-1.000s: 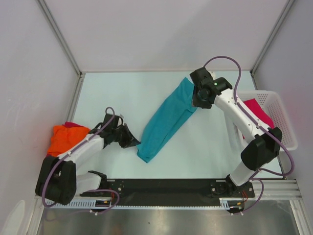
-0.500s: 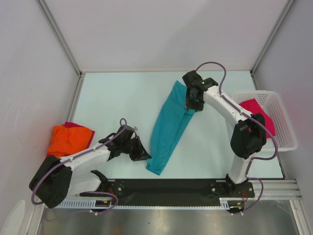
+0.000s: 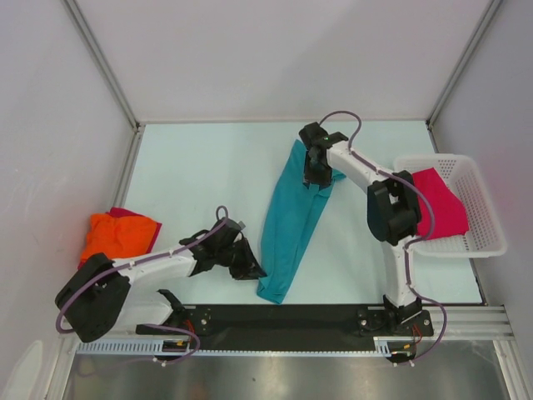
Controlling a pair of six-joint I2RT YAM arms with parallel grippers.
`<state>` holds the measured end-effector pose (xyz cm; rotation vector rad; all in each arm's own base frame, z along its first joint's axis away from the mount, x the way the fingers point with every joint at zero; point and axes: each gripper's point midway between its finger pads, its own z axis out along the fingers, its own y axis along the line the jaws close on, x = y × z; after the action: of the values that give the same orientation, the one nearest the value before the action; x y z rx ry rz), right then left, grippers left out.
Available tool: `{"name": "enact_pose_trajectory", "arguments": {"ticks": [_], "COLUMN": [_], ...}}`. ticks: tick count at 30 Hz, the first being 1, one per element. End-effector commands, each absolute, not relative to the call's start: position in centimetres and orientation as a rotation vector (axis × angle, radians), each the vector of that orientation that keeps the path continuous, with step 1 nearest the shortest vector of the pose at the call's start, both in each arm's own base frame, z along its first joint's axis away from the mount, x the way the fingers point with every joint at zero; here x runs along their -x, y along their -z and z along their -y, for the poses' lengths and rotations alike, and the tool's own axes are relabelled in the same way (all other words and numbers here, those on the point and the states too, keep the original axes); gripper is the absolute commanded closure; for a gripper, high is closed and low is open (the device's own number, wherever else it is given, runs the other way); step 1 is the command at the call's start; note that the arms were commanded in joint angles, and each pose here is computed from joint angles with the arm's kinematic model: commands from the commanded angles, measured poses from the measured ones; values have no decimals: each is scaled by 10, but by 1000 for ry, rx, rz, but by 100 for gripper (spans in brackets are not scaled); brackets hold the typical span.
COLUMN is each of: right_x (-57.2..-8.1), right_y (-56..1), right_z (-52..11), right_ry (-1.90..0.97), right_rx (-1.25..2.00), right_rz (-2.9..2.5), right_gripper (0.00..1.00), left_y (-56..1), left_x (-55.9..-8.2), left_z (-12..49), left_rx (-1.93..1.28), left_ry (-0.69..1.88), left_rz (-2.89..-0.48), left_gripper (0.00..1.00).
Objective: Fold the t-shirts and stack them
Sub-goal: Rotate the tshirt 75degrees
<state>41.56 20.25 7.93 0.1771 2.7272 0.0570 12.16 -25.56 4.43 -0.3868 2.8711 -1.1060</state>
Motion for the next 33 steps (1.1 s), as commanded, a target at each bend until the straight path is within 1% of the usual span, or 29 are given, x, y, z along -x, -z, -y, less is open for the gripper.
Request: {"name": "enact_pose_trajectory", "arguments": {"ticks": [1, 2, 3, 5, 6, 7, 8, 12, 16, 19, 20, 22, 24, 31, 33], "right_x": [-444, -446, -446, -452, -453, -454, -457, -466, -475, -490, -492, -501, -507, -527, -536], "right_y": [-79, -77, -67, -68, -64, -64, -66, -63, -47, -44, -29, -28, -12, 9, 5], "right_z": [-220, -222, -223, -227, -228, -228, -229, -229, -223, -211, -207, -203, -194, -178, -177], "right_ry": [-115, -114, -104, -116, -113, -111, -115, -113, -76, -57, -39, -45, -41, -99, -150], "right_rx": [-140, -138, -135, -132, -130, -129, -128, -124, -128, -160, -173, -205, -241, -328, -341], "right_rz": [-2689, -2692, -2709, -2702, -2704, -2700, -2690, -2678, -2701, -2695, -2722, -2721, -2745, -2765, -2752], "right_gripper": [55, 55, 55, 55, 55, 55, 55, 55, 55, 55, 55, 55, 55, 55, 55], "left_y": [-71, -71, -70, -74, -73, -75, -80, -86, -92, -97, -98, -101, -102, -103, -100], "left_x": [-128, -129, -127, -130, -132, -133, -135, -137, -138, -140, -140, -143, -145, -154, -156], "left_z": [266, 264, 258, 250, 242, 240, 237, 226, 219, 210, 207, 200, 194, 184, 183], "left_rx": [293, 291, 283, 281, 282, 276, 276, 273, 289, 304, 308, 325, 340, 353, 349], "left_ry": [1181, 1152, 1098, 1036, 969, 949, 938, 863, 841, 815, 809, 799, 794, 786, 775], "left_rz": [-2810, -2804, -2826, -2810, -2812, -2803, -2787, -2772, -2754, -2732, -2728, -2713, -2705, -2703, -2715], "left_gripper": [77, 52, 38, 17, 13, 13, 10, 8, 8, 8, 8, 8, 8, 8, 8]}}
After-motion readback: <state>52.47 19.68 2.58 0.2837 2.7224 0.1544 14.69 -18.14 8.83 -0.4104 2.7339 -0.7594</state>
